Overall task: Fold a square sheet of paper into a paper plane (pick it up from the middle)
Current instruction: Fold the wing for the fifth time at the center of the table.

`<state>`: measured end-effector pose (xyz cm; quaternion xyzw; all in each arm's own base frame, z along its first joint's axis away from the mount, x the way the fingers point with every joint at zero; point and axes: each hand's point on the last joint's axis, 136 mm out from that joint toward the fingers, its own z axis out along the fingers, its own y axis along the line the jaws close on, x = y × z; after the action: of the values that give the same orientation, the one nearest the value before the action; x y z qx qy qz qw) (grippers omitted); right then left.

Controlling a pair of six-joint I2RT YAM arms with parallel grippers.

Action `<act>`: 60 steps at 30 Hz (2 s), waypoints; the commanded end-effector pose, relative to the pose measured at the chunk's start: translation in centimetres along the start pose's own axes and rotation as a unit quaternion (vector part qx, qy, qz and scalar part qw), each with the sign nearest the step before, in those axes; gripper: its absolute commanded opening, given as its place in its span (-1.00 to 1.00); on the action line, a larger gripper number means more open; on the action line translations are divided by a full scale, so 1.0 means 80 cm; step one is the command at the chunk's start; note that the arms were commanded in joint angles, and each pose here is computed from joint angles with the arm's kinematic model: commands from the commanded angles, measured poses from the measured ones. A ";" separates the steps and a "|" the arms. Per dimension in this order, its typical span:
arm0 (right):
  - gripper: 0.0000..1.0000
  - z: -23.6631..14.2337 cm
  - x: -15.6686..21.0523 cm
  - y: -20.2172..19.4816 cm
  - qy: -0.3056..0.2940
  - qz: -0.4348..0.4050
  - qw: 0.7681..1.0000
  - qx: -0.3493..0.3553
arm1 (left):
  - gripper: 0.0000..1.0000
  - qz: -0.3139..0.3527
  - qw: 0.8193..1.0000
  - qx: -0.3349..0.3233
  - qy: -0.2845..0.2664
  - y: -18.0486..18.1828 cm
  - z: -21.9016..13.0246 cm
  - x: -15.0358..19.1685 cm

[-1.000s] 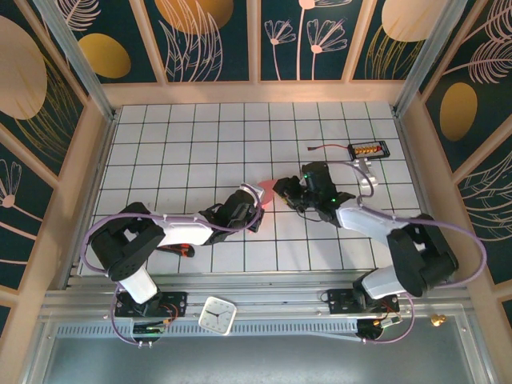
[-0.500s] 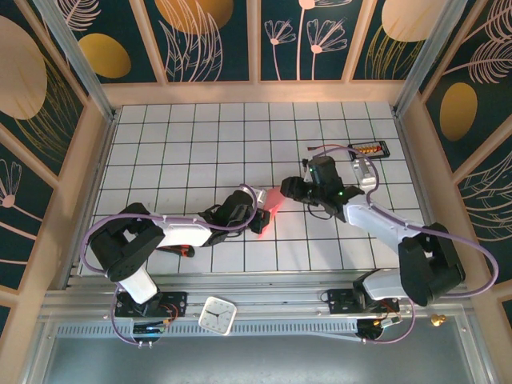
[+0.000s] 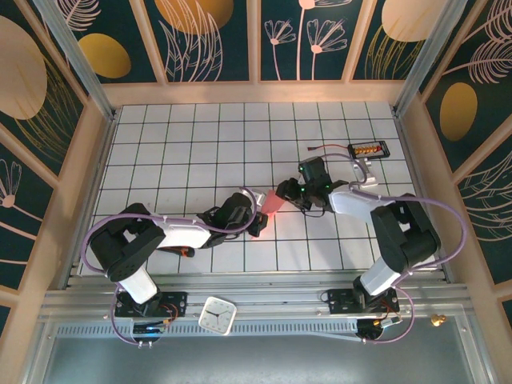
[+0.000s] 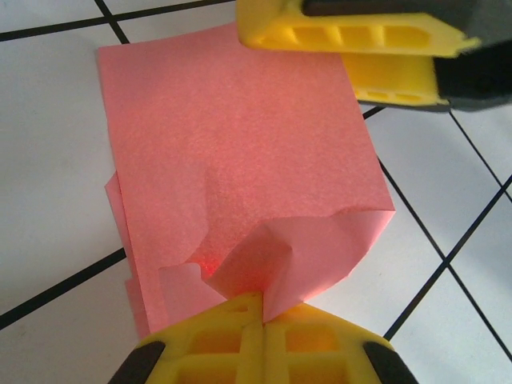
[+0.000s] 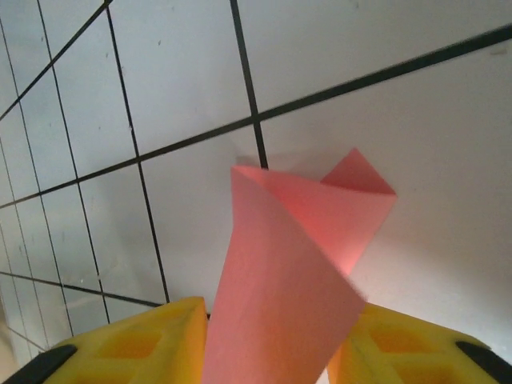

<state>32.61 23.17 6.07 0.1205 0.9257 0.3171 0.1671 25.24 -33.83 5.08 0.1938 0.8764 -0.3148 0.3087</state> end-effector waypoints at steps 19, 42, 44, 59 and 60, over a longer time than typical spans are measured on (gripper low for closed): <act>-0.96 0.012 -0.046 -0.016 0.005 0.000 1.000 0.031 | -1.00 0.083 0.996 -0.016 0.038 0.007 -0.005 0.016; -0.24 -0.097 -0.041 -0.003 -0.094 -0.129 0.987 -0.008 | -1.00 -0.181 0.970 0.161 0.030 -0.051 0.008 0.007; -0.25 -0.098 -0.031 -0.003 -0.092 -0.136 0.986 -0.013 | -1.00 -0.192 0.967 0.166 0.029 -0.049 0.007 0.009; -0.55 -0.050 0.043 0.043 -0.036 -0.197 0.977 -0.076 | -1.00 -0.268 0.945 0.182 0.038 -0.033 0.009 0.026; -0.57 -0.046 0.045 0.042 -0.032 -0.196 0.977 -0.076 | -1.00 -0.270 0.945 0.180 0.039 -0.032 0.009 0.027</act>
<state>27.63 23.90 9.75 -0.0602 0.9062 0.3331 0.2534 22.59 -35.95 4.17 0.0222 0.8431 -0.5179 0.1431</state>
